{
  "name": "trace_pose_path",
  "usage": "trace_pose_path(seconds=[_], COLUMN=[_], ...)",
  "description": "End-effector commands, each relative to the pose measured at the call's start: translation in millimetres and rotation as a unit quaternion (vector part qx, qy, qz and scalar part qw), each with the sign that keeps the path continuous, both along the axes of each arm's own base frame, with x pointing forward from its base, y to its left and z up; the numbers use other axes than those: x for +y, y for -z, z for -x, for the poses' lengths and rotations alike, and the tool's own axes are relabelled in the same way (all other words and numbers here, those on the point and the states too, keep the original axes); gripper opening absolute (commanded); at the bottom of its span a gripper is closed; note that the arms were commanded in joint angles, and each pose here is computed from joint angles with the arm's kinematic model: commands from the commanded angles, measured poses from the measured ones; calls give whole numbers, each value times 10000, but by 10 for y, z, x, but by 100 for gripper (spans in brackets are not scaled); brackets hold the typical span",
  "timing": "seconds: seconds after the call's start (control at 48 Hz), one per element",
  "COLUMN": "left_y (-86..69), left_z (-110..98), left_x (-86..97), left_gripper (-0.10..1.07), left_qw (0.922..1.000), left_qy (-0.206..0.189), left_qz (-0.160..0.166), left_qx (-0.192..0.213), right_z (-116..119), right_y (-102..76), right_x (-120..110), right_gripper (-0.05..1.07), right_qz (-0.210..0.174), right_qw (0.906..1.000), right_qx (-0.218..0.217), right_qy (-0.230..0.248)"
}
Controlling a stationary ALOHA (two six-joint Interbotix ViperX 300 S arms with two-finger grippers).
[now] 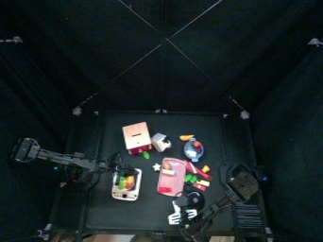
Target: Place ketchup on plate
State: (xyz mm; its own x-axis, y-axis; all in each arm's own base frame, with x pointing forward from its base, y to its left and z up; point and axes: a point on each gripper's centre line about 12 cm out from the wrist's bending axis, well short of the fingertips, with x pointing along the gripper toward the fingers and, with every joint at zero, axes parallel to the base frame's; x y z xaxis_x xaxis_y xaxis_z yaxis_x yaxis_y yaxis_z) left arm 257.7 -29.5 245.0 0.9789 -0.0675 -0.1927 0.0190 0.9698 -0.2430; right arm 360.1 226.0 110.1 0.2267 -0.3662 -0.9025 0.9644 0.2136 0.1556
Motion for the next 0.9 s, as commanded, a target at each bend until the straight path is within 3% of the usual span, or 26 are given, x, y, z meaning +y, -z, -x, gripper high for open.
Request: trace_pose_path(seconds=[0.0, 0.333, 0.875], left_y=[-62, -48, 27], left_z=[-21, -18, 16], left_x=[-6, -5, 10], left_gripper=[35, 35, 35], left_qw=[10000, 10000, 9999], left_qy=[2, 0, -63], left_qz=[12, 9, 108], left_qx=[-98, -83, 26], right_z=[-58, 57, 256], right_y=[-253, -576, -472], right_x=[6, -119, -236], right_gripper=[99, 99, 99], right_qz=[-141, 41, 50], right_qw=[9995, 9984, 9989], right_qx=[-267, -520, -371], right_qy=[-26, -205, -296])
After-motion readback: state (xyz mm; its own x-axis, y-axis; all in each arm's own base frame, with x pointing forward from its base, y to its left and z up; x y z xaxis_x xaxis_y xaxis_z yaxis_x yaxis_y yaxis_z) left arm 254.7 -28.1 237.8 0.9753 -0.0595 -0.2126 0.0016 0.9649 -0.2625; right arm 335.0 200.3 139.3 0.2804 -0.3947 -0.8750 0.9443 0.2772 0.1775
